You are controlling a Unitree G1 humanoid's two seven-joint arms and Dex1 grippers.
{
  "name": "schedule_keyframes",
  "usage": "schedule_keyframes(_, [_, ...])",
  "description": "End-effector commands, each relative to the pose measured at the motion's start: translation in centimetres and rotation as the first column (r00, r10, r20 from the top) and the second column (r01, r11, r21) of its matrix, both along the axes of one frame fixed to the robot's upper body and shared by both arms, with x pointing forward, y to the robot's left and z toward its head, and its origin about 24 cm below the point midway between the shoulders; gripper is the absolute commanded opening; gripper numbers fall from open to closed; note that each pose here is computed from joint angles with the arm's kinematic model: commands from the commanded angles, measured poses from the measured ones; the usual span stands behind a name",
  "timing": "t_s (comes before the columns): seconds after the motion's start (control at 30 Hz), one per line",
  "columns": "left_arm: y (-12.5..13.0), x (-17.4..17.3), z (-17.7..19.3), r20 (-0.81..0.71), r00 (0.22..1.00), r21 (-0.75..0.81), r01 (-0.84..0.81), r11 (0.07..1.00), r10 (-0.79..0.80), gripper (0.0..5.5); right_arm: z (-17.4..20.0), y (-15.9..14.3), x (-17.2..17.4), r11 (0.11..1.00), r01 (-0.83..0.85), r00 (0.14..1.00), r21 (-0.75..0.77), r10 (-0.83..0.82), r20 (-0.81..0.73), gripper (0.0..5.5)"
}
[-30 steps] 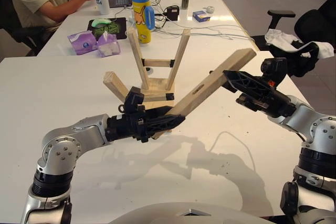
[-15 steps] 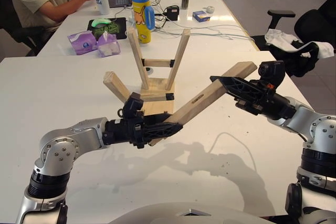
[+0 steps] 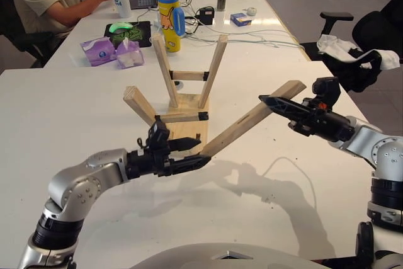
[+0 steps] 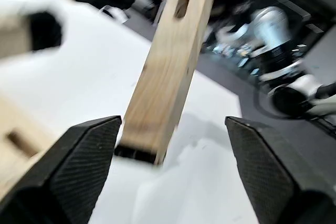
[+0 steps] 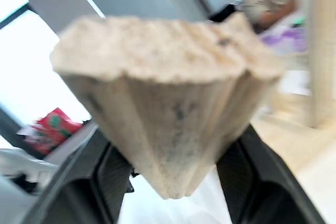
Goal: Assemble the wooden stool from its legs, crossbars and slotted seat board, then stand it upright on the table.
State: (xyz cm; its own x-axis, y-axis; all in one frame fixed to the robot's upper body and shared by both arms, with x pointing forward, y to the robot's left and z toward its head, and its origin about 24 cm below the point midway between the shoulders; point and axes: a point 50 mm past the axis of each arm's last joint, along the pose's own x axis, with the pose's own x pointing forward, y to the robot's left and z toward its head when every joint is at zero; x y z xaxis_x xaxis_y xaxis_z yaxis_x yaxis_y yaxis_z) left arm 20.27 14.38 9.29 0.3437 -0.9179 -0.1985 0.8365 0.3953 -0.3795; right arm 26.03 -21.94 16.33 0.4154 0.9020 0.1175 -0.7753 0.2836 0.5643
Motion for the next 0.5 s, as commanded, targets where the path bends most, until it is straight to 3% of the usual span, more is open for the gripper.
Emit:
schedule_keyframes(0.03, [0.8,0.8,-2.3,0.124,0.989,0.149,-0.095,0.984,0.076,3.64,1.6,-0.1,2.3,0.998,0.04,0.987,-0.054,-0.031,0.155,2.12])
schedule_keyframes(0.2, [0.8,1.8,-4.1,0.192,0.977,0.252,-0.143,0.957,0.095,3.64,1.0,1.2,4.3,0.993,0.01,0.978,-0.116,0.014,0.207,2.12])
schedule_keyframes(0.5, [0.3,1.4,-6.2,0.157,0.988,0.346,-0.061,0.936,0.006,3.64,-0.8,3.3,6.5,0.983,-0.067,0.971,-0.168,0.104,0.216,2.12])
